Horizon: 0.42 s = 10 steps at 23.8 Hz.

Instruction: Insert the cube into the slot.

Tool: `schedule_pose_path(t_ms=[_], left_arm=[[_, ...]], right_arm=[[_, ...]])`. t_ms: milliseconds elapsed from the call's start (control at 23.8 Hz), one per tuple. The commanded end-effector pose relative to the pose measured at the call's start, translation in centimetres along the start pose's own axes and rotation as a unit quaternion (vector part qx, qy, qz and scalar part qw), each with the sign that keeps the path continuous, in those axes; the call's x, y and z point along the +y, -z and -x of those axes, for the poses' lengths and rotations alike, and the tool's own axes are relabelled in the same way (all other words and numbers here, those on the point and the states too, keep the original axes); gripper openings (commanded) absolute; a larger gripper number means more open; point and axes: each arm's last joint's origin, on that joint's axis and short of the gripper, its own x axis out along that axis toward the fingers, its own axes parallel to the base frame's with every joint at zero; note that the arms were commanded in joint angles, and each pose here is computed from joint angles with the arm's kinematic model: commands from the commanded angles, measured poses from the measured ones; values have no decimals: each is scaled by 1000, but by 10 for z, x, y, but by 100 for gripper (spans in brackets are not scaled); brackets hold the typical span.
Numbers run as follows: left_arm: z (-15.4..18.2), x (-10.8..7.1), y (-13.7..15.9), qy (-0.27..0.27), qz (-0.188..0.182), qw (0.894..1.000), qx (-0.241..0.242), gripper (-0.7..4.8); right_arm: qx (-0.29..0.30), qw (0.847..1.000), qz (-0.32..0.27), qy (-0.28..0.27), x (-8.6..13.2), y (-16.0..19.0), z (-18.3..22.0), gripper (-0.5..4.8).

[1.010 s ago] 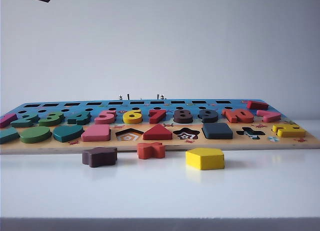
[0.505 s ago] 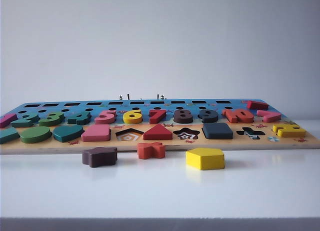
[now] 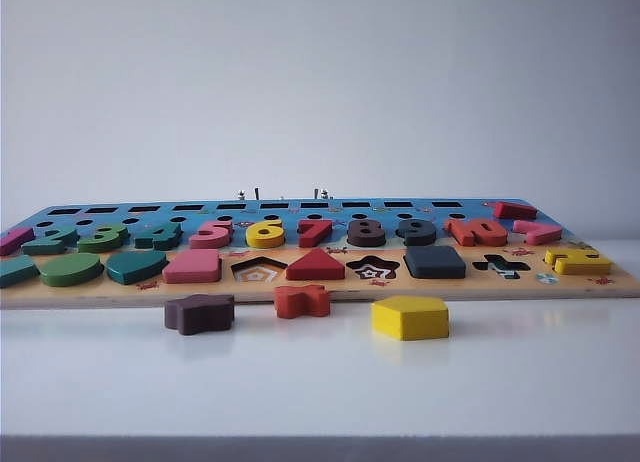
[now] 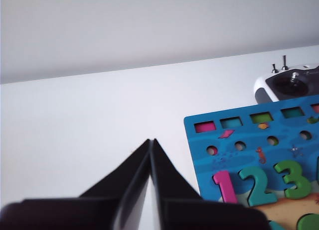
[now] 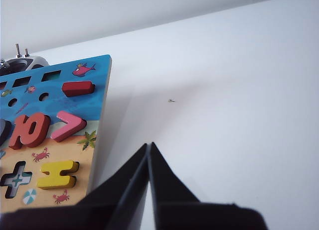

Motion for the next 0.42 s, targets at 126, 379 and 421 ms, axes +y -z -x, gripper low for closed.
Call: schedule_pose_path(t_ms=[126, 379, 421], left_arm=[[2, -1, 30, -46, 3, 999, -18, 17], [-4, -2, 55, -65, 3, 998, -6, 17], [-5, -2, 58, -65, 3, 998, -6, 17]], right_arm=[[15, 1000, -3, 4, -1, 5, -1, -4], [16, 1000, -3, 4, -1, 5, -1, -4], [16, 1000, -3, 4, -1, 5, -1, -4]])
